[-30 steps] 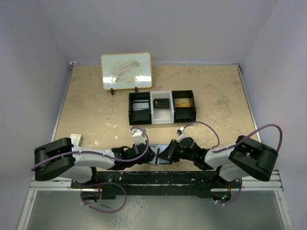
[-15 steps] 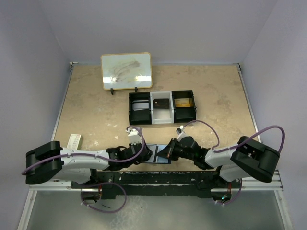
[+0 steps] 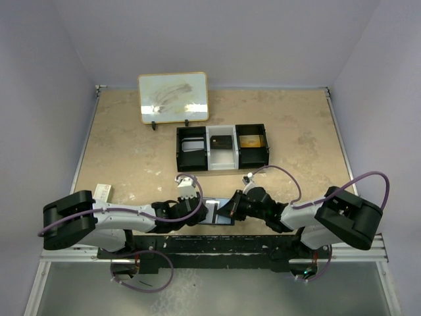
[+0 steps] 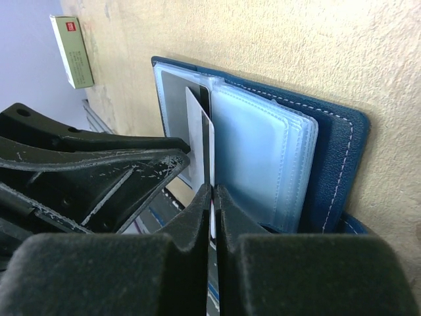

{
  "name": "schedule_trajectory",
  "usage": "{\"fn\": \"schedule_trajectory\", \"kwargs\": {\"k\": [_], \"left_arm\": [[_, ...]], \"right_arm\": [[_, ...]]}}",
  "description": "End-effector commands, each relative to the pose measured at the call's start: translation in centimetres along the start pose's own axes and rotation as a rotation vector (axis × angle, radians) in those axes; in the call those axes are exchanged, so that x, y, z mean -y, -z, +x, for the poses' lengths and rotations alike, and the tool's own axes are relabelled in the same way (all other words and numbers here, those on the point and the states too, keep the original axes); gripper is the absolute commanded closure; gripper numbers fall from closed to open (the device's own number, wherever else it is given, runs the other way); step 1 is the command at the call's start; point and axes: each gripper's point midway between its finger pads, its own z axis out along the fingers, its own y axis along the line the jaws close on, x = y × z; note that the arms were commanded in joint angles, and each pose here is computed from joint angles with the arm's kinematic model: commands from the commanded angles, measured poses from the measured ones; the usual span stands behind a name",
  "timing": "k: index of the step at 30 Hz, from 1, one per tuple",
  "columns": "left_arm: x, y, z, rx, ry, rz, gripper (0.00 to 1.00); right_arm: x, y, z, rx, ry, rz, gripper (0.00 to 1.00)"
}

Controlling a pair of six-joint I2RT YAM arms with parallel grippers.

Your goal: Take the credit cards out of the card holder

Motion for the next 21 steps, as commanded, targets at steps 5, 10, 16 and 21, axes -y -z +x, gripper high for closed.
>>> {"fn": "schedule_trajectory", "kwargs": {"k": [5, 10, 16, 21], "left_arm": [[1.2, 0.0, 0.2, -0.015, 0.0, 0.034, 0.88], [1.2, 0.0, 0.3, -0.017, 0.0, 0.038, 0.89], [1.0, 0.2, 0.2, -0.013, 0.003, 0.035, 0.9], [1.1, 0.9, -1.1, 0.028, -0.006, 0.035, 0.82]], "right_arm": [[-2.7, -0.7, -0.6, 0.006, 0.017, -0.075, 0.9], [-2.8, -1.2, -0.3, -0.014, 0.02, -0.086, 0.9], [-2.7, -0.9, -0.6, 0.009, 0.019, -0.09, 1.0], [-2.4, -0.1, -1.5, 0.052, 0.075, -0.037, 1.0]]}}
